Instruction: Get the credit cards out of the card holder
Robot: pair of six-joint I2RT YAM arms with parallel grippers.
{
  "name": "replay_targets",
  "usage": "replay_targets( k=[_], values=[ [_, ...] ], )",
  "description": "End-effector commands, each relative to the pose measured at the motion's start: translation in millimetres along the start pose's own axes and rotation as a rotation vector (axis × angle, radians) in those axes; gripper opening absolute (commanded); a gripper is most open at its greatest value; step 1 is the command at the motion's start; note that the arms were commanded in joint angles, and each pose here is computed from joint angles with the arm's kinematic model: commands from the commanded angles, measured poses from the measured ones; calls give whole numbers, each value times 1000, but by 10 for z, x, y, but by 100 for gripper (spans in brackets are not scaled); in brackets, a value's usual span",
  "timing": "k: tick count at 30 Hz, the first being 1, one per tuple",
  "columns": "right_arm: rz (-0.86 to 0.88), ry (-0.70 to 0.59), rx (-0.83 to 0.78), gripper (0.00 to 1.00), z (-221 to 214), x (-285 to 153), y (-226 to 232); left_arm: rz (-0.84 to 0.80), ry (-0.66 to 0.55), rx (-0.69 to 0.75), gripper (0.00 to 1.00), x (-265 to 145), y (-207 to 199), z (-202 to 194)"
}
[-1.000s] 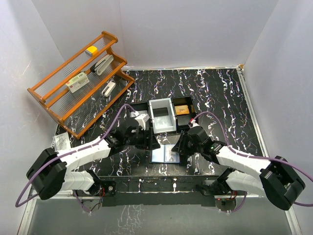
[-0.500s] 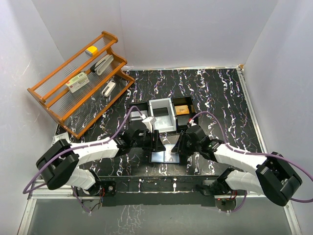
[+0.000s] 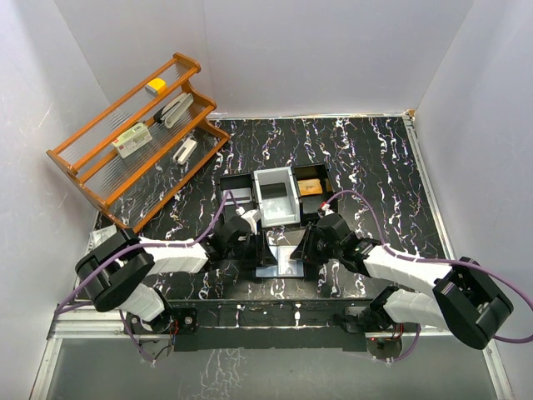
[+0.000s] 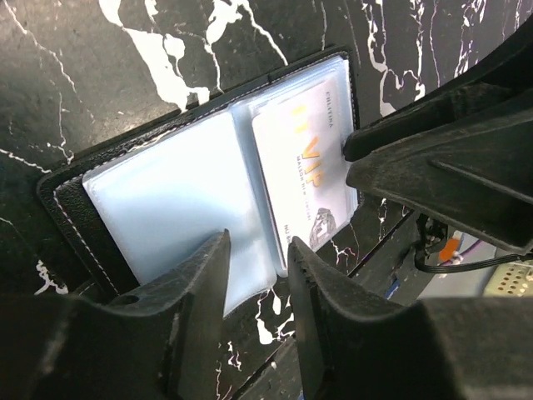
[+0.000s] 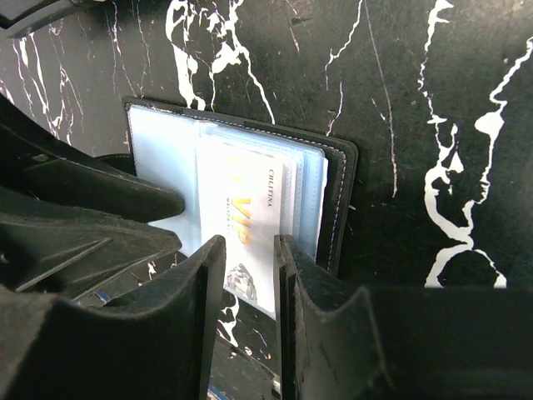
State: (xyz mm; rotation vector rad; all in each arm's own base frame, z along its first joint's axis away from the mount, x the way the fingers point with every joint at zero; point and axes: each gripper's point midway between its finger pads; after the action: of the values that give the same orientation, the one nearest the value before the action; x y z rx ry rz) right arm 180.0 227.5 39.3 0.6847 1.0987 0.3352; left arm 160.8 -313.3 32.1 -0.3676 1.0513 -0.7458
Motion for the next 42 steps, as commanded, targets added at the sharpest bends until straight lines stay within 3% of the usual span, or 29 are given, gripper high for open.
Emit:
replay_targets(
  k=[1, 13, 19, 25, 33, 42],
  values=[
    [-21, 38, -1, 29, -125, 13, -138, -21, -38, -32, 33, 59, -11, 14],
    [-53, 69, 8, 29, -229, 38, -281, -52, -66, -72, 24, 77, -59, 45],
    [-69, 77, 8, 29, -243, 52, -314, -51, -101, -66, 28, 11, -115, 128],
    [-75, 80, 12, 29, -250, 63, -330, -26, -59, -68, 29, 70, -24, 19],
    [-92, 95, 13, 29, -297, 72, -399, -23, -42, -110, 21, 122, 66, -107],
    [-104, 103, 14, 29, -326, 73, -447, -61, -74, -111, 2, 79, -42, -12]
  ],
)
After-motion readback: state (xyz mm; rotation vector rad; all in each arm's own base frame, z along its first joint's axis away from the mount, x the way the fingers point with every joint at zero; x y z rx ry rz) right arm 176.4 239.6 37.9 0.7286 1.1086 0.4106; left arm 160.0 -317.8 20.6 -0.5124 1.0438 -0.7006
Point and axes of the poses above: each gripper's point midway between its finger pads, its own x axis out along the fingers, its own y axis along the line the jaws close on, z = x × y, and after that the axes turned 7 degrees about x, right-handed
